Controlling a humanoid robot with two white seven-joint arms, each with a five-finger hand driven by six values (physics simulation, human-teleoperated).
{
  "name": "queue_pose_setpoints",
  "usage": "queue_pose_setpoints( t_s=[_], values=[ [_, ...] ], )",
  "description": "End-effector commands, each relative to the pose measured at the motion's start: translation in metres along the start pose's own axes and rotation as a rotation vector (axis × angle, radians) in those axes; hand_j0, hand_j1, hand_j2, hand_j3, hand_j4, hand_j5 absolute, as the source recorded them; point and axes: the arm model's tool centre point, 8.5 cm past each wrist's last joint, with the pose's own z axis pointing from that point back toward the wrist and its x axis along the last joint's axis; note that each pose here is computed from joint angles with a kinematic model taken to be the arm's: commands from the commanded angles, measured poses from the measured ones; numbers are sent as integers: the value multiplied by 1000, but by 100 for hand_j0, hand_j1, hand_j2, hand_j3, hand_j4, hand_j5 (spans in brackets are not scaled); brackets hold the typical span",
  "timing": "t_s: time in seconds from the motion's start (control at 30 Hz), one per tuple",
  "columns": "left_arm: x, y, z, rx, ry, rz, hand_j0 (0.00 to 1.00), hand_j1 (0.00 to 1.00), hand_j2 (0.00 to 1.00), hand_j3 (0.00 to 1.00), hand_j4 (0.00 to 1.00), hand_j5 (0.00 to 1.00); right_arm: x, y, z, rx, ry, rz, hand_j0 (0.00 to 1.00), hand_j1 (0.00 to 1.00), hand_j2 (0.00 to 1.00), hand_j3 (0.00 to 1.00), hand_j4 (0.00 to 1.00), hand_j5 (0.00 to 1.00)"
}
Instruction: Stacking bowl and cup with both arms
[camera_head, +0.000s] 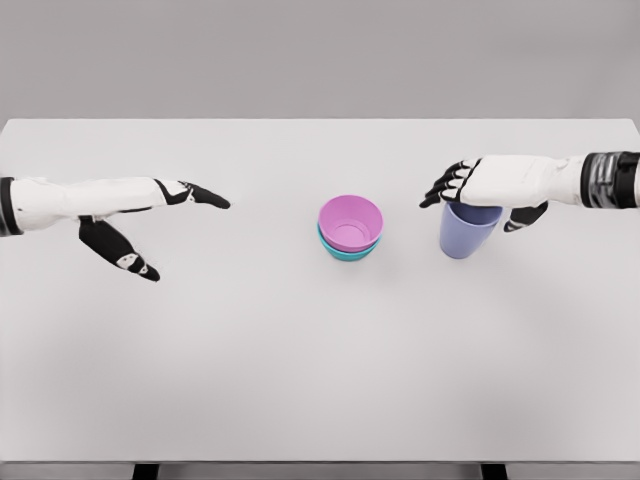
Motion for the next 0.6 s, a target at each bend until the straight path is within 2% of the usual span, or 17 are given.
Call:
queue_pose_setpoints(
  t_s=[0.0,0.13,0.23,0.3,0.43,0.47,0.57],
  values=[
    [-2,15,29,107,10,69,100,100,100,100,100,100,-2,3,0,5,4,-12,100,100,100,100,100,100],
    [-35,-17,50,177,73,206,100,100,100,100,100,100,-3,3,-2,11,11,-3,99,99,99,99,99,99],
    [-50,-21,65,221,121,241,100,100,100,100,100,100,-4,1,-2,8,16,-5,85,85,85,85,85,85],
    [-63,-28,72,261,139,295,100,100,100,100,100,100,-4,1,-2,8,16,-5,83,83,83,83,83,83],
    [-63,-31,70,260,136,303,100,100,100,100,100,100,-3,3,-3,13,12,-5,73,73,73,73,73,73],
    [-65,-34,70,257,138,310,100,100,100,100,100,100,-3,3,-3,13,12,-5,67,67,67,67,67,67],
    [-65,-35,70,260,137,311,100,100,100,100,100,100,-3,3,-3,12,12,-6,63,63,63,63,63,63]
  ],
)
